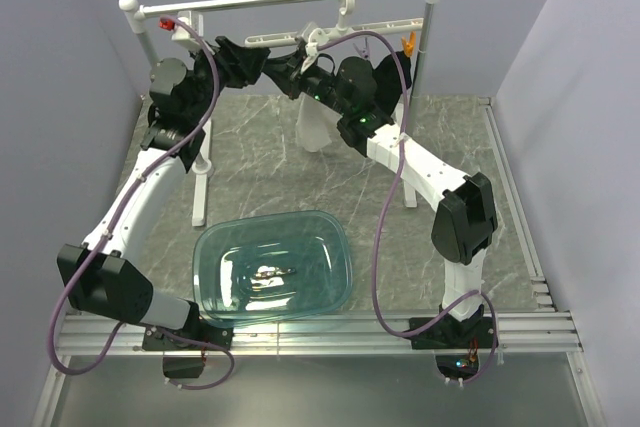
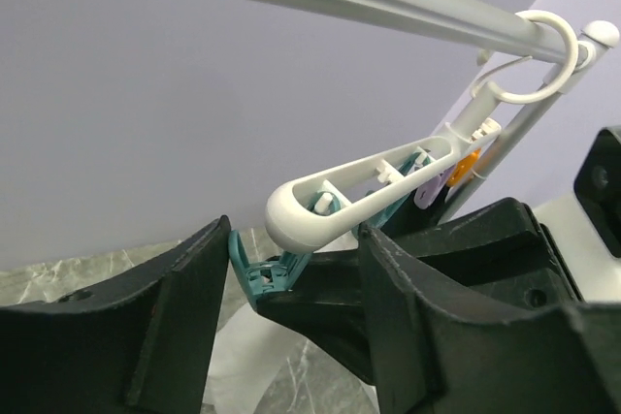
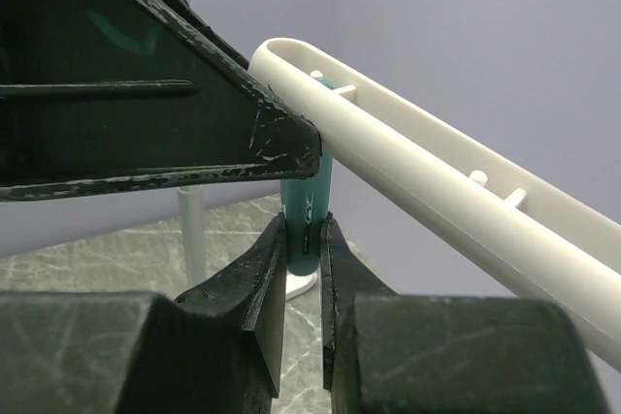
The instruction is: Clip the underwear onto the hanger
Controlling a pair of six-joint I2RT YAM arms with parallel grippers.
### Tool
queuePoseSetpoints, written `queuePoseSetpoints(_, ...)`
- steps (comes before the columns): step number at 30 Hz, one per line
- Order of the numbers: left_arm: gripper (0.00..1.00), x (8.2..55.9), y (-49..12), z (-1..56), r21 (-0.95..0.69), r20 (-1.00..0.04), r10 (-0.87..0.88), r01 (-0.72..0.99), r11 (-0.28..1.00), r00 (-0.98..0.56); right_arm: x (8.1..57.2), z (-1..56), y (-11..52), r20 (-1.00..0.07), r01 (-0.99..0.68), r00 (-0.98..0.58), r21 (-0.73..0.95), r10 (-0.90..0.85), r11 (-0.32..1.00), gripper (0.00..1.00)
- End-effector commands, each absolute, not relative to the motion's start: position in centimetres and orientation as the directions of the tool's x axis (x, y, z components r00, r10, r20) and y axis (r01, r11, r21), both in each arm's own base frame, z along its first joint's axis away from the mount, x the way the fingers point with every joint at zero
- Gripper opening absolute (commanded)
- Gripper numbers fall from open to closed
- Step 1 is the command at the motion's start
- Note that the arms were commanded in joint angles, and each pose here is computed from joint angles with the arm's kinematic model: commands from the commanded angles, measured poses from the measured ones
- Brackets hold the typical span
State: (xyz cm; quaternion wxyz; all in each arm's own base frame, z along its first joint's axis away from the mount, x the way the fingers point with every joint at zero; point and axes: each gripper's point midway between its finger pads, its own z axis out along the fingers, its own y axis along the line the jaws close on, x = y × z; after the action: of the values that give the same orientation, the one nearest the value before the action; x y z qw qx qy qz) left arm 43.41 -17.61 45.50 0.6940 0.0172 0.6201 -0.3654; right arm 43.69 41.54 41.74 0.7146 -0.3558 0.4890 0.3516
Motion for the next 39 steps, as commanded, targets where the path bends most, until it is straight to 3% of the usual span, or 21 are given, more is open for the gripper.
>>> queuePoseSetpoints(1,0.58,43.7,-17.1,48.7,-0.392,-0.868,-0.494,0.530,0.752,0.058,41.7,45.6,40.8,-0.911,-0.835,0.361,-0.221,0.199,0.504,0.00)
queuePoseSetpoints(6,0.51,44.1,-17.3,48.3,-0.400,-0.871,-0.490,0.527,0.750,0.037,41.7,45.6,40.7,-0.910,-0.832,0.363,-0.221,0.199,0.510,0.00)
queuePoseSetpoints(14,0.63,43.6,-17.2,46.7,-0.404,-0.881,-0.474,0.513,0.757,0.005,41.6,45.8,40.6,-0.910,-0.833,0.358,-0.211,0.209,0.512,0.00)
queuePoseSetpoints(26,0.63,43.3,-15.9,45.0,-0.424,-0.887,-0.461,0.418,0.803,-0.014,41.6,45.9,40.5,-0.910,-0.831,0.358,-0.210,0.207,0.516,0.00)
queuePoseSetpoints(39,0.63,44.4,-16.4,46.4,-0.430,-0.873,-0.487,0.438,0.789,0.020,41.0,46.1,40.4,-0.908,-0.837,0.360,-0.212,0.216,0.504,0.00)
